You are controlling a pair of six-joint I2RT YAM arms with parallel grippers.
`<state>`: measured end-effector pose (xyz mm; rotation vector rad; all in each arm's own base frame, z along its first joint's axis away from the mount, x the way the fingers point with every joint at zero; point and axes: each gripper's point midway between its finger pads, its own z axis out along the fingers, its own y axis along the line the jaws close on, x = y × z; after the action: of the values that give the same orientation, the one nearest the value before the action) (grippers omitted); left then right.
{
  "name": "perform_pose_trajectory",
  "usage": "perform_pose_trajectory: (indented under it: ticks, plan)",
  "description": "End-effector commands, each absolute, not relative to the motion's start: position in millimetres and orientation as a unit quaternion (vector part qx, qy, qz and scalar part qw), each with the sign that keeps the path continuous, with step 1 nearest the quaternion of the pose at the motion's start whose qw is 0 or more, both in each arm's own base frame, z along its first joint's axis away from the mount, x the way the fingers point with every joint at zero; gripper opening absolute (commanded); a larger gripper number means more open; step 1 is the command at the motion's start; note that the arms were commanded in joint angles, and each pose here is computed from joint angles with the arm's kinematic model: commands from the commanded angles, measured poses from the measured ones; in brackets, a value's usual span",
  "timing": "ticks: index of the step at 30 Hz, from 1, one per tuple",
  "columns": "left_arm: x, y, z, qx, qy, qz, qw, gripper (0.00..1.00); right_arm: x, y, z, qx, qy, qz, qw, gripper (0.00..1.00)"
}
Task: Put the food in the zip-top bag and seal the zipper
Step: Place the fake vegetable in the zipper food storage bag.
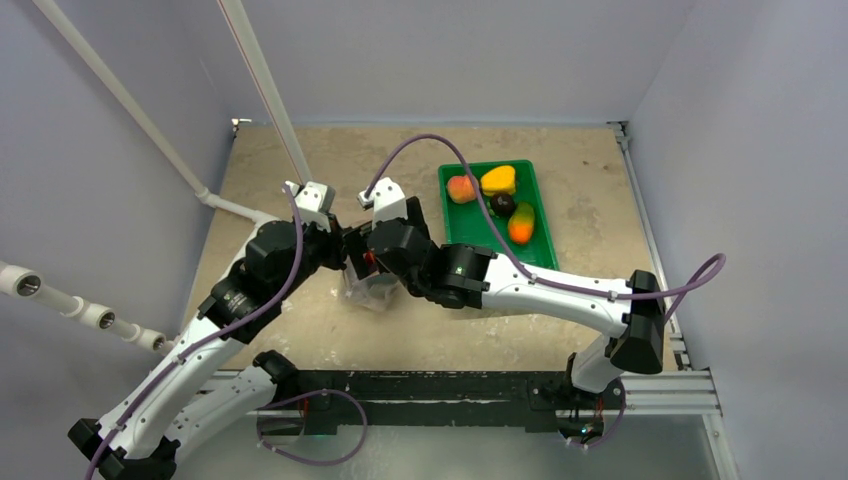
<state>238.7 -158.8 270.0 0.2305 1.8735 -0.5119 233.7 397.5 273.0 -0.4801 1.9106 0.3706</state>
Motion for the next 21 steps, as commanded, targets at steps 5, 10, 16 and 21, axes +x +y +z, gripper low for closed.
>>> perform_pose_trajectory:
  ticks: [5,10,16,21]
  plan:
    - [239,-161,279,0.098,0.783,-0.226,0.571,0.00,243,381,341,-0.136,0.776,0.193,0.584,0.99]
    - [239,-161,279,0.098,0.783,-0.226,0.571,0.00,266,348,363,-0.093,0.775,0.173,0.600,0.98]
    - [239,-160,279,0.098,0.783,-0.226,0.571,0.00,308,292,373,-0.030,0.776,0.134,0.616,0.96]
    - [239,-161,279,0.099,0.784,-0.226,0.570,0.00,343,252,364,0.000,0.777,0.103,0.621,0.96]
